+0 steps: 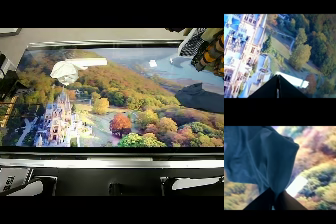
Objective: Fold the clothes and pants, and hang the long-sleeved shirts on hangers.
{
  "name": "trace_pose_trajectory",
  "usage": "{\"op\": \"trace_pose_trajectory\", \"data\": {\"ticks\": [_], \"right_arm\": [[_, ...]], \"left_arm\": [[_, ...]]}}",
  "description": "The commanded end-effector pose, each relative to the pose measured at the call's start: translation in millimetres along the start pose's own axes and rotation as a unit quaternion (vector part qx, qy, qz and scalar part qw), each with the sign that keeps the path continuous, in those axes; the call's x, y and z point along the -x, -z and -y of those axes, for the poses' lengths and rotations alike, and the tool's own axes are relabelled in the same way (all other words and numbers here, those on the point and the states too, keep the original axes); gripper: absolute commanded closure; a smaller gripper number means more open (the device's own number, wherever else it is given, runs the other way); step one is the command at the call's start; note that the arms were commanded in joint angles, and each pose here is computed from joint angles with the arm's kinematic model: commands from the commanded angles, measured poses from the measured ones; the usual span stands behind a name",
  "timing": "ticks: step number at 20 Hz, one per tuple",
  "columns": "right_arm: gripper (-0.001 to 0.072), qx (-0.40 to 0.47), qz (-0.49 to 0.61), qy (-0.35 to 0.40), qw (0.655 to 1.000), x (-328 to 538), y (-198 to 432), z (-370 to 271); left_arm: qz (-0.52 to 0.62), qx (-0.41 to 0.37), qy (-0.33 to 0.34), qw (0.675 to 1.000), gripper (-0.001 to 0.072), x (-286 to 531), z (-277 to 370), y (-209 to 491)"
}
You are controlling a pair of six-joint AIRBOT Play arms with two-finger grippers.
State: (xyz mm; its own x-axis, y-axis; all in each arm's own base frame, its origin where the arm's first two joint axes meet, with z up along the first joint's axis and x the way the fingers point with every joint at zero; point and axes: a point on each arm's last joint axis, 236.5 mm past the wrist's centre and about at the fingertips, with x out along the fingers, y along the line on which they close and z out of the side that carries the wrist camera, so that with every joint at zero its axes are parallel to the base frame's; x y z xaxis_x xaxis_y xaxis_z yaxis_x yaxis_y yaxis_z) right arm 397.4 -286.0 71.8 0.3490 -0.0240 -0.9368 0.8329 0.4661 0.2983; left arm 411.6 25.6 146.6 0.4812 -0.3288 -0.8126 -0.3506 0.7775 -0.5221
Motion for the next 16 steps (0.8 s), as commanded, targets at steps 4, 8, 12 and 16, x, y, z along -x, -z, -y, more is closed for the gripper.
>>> {"op": "trace_pose_trajectory", "data": {"ticks": [4, 8, 12, 16], "right_arm": [[0.0679, -0.005, -0.046, 0.124, 0.991, -20.0, 35.1, 71.7], [0.0679, -0.002, -0.051, 0.191, 0.98, -23.4, 57.4, 114.2], [0.0678, -0.006, -0.063, 0.233, 0.97, -25.6, 82.3, 142.8], [0.0678, -0.026, -0.078, 0.266, 0.96, -26.6, 111.5, 166.8]], "left_arm": [[0.0, 0.0, 0.0, 1.0, 0.0689, -0.1, -0.5, -0.2], [0.0, 0.0, 0.0, 1.0, 0.0689, -0.1, -0.5, -0.1], [0.0, 0.0, 0.0, 1.0, 0.0689, -0.1, -0.5, -0.1], [0.0, -0.011, 0.0, 1.0, 0.0689, -0.1, -0.5, 0.0]]}}
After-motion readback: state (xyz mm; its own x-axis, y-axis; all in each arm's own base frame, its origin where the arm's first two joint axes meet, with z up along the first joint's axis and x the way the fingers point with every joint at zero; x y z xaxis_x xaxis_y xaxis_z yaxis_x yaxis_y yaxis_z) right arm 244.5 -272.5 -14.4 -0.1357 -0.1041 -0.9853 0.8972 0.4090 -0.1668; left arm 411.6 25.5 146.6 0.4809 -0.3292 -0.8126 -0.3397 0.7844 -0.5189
